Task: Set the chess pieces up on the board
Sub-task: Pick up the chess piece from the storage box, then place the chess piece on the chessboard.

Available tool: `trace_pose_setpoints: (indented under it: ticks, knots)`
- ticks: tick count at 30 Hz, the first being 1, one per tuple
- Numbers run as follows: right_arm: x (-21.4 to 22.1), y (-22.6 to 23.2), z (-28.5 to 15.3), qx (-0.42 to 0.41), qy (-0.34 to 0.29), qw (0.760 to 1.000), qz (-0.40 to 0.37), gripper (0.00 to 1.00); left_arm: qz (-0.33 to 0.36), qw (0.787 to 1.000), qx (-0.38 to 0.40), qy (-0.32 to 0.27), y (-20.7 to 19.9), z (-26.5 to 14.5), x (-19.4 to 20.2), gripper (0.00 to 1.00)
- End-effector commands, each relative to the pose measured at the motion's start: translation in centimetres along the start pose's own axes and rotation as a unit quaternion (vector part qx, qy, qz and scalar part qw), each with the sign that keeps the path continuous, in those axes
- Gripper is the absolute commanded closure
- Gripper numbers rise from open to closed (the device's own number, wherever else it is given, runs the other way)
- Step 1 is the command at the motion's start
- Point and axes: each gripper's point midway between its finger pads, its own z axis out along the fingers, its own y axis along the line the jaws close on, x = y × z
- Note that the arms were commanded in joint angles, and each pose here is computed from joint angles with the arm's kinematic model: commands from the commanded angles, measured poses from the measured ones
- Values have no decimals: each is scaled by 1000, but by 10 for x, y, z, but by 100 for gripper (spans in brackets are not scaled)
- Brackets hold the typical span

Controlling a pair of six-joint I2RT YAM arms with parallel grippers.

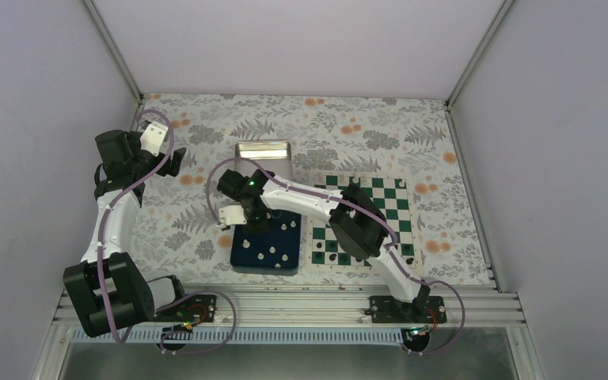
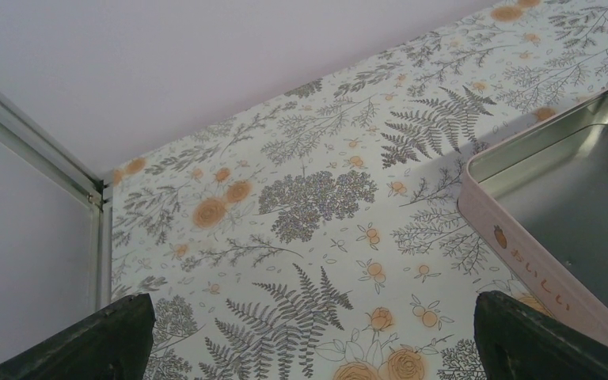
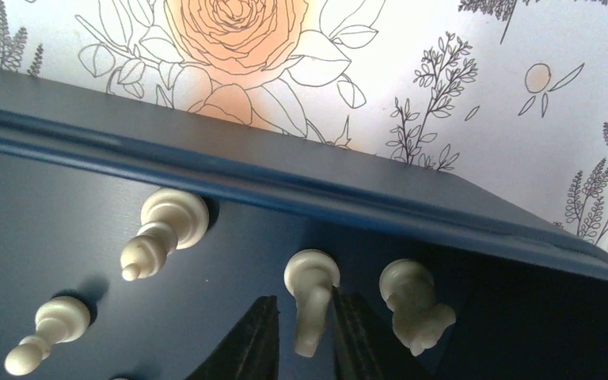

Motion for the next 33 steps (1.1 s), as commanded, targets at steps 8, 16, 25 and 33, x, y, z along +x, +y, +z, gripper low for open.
trace_pose_setpoints:
  ticks: [8, 16, 25, 33]
  knots:
    - [-3, -1, 1, -14, -12, 1000, 8, 92, 3, 1000, 3, -14, 0, -3, -3, 0]
    - [1, -14, -68, 12, -43, 999, 27, 95, 2, 1000, 3, -15, 1, -3, -4, 0]
    - [81, -65, -151, 86, -33, 988, 120, 96, 3, 1000, 0, -16, 2, -4, -5, 0]
    - [188, -108, -155, 104, -8, 970, 218, 95, 2, 1000, -2, -16, 3, -4, -6, 0]
